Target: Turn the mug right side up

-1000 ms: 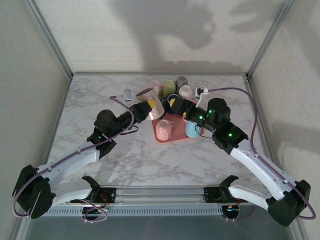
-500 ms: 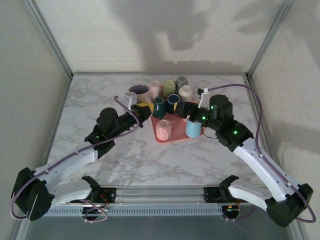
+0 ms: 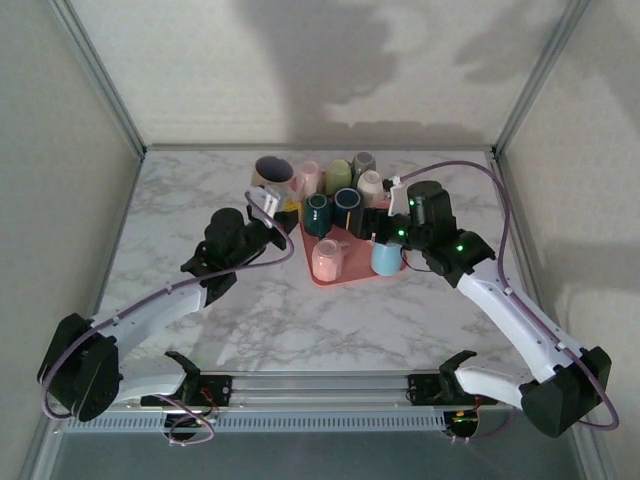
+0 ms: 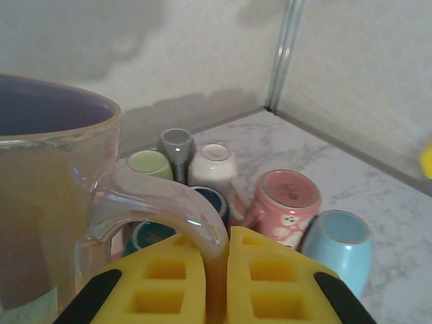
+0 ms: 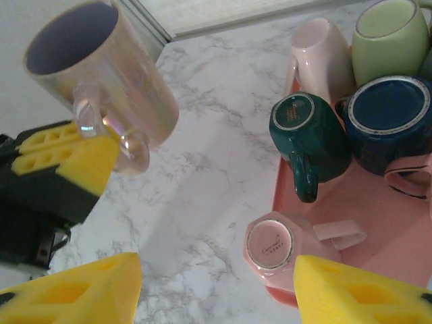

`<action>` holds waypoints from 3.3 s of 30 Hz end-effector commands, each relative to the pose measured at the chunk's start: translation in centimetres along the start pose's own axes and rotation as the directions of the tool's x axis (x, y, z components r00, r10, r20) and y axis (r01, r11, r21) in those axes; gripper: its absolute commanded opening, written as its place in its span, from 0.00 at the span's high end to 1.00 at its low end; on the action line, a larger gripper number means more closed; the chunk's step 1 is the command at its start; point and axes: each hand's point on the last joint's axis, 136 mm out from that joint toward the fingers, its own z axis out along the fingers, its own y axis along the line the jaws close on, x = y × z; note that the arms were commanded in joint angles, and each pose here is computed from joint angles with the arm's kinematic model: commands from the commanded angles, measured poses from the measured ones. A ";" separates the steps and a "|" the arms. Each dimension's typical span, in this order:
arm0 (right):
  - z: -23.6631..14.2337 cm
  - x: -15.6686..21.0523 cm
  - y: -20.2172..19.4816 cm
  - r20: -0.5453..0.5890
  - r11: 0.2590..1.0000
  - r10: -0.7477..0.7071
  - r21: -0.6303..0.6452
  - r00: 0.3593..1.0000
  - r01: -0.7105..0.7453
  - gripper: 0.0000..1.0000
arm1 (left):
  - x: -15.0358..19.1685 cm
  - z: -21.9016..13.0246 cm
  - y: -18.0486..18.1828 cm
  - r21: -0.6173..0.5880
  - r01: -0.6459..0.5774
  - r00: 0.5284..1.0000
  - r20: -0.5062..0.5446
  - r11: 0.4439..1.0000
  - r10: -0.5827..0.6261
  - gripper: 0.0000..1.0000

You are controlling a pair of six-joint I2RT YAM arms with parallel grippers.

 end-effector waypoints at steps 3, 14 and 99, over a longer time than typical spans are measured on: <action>-0.5 -1.2 0.6 0.011 0.999 -0.030 -0.028 0.999 0.030 0.38 | -5.4 -0.9 2.4 0.010 -0.068 0.966 0.252 0.998 0.064 1.00; 0.2 -1.1 -0.8 -0.010 1.000 0.017 -0.025 1.000 -0.017 0.38 | -3.4 -0.5 10.4 -0.007 -0.008 0.947 0.321 1.000 0.010 1.00; -1.5 1.7 -9.4 -0.122 0.950 0.063 0.312 0.991 -0.022 0.33 | 6.1 5.3 17.6 -0.163 0.161 0.986 -0.023 0.973 -0.167 0.56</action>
